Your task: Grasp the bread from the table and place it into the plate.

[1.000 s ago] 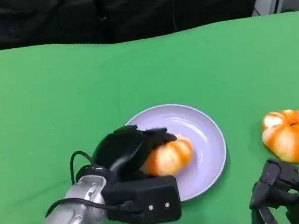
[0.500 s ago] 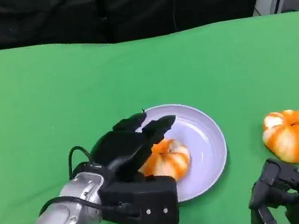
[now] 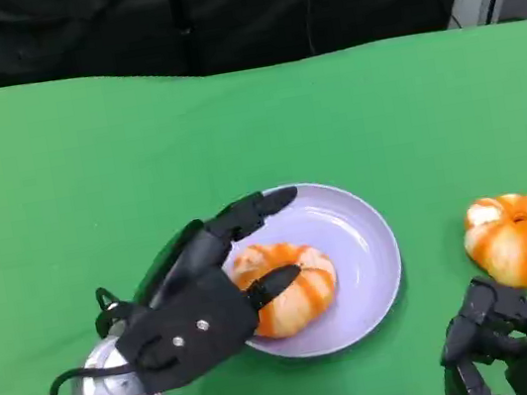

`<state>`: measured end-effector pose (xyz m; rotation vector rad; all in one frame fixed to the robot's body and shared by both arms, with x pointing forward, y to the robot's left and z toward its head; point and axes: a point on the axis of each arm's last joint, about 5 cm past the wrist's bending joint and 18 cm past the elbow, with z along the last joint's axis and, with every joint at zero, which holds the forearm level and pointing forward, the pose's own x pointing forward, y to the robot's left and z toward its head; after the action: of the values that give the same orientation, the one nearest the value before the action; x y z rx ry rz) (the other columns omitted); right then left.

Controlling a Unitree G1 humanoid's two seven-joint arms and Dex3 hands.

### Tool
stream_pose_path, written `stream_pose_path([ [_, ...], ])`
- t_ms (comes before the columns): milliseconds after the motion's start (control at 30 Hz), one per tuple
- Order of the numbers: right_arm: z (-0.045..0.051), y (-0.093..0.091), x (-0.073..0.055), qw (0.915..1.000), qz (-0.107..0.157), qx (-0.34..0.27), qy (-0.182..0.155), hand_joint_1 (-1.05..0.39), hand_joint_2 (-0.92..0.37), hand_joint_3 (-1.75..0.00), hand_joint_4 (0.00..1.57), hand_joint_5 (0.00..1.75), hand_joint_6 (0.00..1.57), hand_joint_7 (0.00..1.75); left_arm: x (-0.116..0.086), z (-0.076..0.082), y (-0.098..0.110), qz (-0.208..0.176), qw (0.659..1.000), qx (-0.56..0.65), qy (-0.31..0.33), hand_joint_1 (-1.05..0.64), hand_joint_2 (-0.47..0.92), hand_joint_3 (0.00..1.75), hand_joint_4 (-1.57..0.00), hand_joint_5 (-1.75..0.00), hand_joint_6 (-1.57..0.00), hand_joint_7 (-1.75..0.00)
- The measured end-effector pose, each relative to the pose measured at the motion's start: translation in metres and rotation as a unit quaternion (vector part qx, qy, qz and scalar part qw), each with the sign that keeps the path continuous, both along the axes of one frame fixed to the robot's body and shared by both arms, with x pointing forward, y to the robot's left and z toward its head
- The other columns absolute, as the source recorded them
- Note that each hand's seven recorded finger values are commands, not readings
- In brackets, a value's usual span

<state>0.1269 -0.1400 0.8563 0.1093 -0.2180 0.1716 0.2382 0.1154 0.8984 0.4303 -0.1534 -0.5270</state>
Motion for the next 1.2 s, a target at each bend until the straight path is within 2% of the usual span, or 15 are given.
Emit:
stream_pose_path([
  [33,-0.0001,0.0,0.0,1.0,0.001,0.0,0.0,-0.16,-0.54,-1.24,0.83,1.75,0.74,1.57,-0.002,0.001,0.004,-0.001,0.999,-0.036,0.021,-0.07,0.9,0.54,-0.91,-0.8,-1.1,-0.15],
  [67,-0.0003,0.0,0.0,1.0,0.001,0.0,0.0,-0.16,-0.54,-1.24,0.83,1.75,0.74,1.57,-0.004,0.001,0.007,-0.005,0.996,-0.075,0.043,-0.06,0.87,0.61,-0.9,-0.99,-1.18,-0.19],
  [100,-0.0005,-0.001,0.0,1.0,0.001,0.0,0.001,-0.16,-0.54,-1.24,0.83,1.75,0.74,1.57,-0.007,0.002,0.012,-0.01,0.991,-0.115,0.067,-0.06,0.76,0.84,-0.88,-1.2,-1.19,-0.38],
  [133,-0.0006,-0.001,0.0,1.0,0.001,0.0,0.001,-0.15,-0.54,-1.24,0.83,1.75,0.75,1.58,-0.01,0.002,0.017,-0.015,0.985,-0.146,0.089,-0.06,0.66,1.03,-0.86,-1.38,-1.09,-0.74],
  [167,-0.0006,-0.001,0.0,1.0,0.001,0.0,0.001,-0.15,-0.54,-1.25,0.83,1.75,0.75,1.58,-0.013,0.002,0.023,-0.02,0.978,-0.176,0.111,-0.06,0.58,1.17,-0.84,-1.51,-0.98,-1.05],
  [200,-0.0007,-0.001,0.0,1.0,0.001,0.0,0.001,-0.15,-0.54,-1.25,0.83,1.75,0.74,1.58,-0.018,0.001,0.03,-0.025,0.969,-0.205,0.134,-0.06,0.56,1.22,-0.84,-1.55,-0.94,-1.17],
  [233,-0.0007,-0.001,0.0,1.0,0.001,0.0,0.002,-0.15,-0.54,-1.25,0.83,1.75,0.74,1.58,-0.023,0.0,0.037,-0.029,0.963,-0.224,0.149,-0.09,0.56,1.22,-0.84,-1.67,-0.88,-1.37],
  [300,-0.0007,-0.001,0.0,1.0,0.001,0.0,0.001,-0.16,-0.54,-1.25,0.83,1.75,0.74,1.58,-0.034,-0.002,0.05,-0.031,0.95,-0.256,0.175,-0.1,0.55,1.22,-0.87,-1.73,-0.84,-1.51],
  [467,-0.0006,-0.001,0.0,1.0,0.001,0.0,0.0,-0.16,-0.53,-1.24,0.83,1.75,0.73,1.58,-0.062,-0.005,0.079,-0.03,0.925,-0.304,0.225,-0.1,0.57,1.19,-0.88,-1.75,-0.79,-1.63],
  [600,-0.0004,0.0,0.001,1.0,0.003,0.0,-0.001,-0.15,-0.54,-1.24,0.83,1.75,0.73,1.57,-0.072,-0.008,0.09,-0.03,0.913,-0.329,0.239,-0.12,0.59,1.11,-0.88,-1.75,-0.8,-1.65],
  [700,-0.0018,-0.002,0.001,1.0,0.001,0.0,0.002,-0.14,-0.54,-1.24,0.83,1.75,0.74,1.57,-0.088,-0.021,0.111,-0.038,0.886,-0.384,0.258,-0.18,0.73,0.85,-0.87,-1.75,-0.79,-1.64],
  [833,-0.0016,-0.003,0.004,1.0,0.003,-0.002,0.0,-0.14,-0.53,-1.25,0.83,1.75,0.74,1.57,-0.108,-0.041,0.13,-0.016,0.862,-0.414,0.291,-0.21,0.77,0.75,-0.84,-1.75,-0.77,-1.65],
  [1000,-0.0017,-0.002,0.007,1.0,0.007,-0.001,-0.001,-0.14,-0.52,-1.26,0.83,1.75,0.74,1.57,-0.111,-0.053,0.138,-0.026,0.851,-0.43,0.301,-0.22,0.77,0.76,-0.83,-1.75,-0.76,-1.66],
  [1200,-0.0032,-0.002,0.006,1.0,0.008,0.001,0.003,-0.16,-0.53,-1.26,0.83,1.75,0.74,1.58,-0.107,-0.053,0.141,-0.026,0.852,-0.433,0.293,-0.19,0.79,0.76,-0.83,-1.75,-0.74,-1.66],
])
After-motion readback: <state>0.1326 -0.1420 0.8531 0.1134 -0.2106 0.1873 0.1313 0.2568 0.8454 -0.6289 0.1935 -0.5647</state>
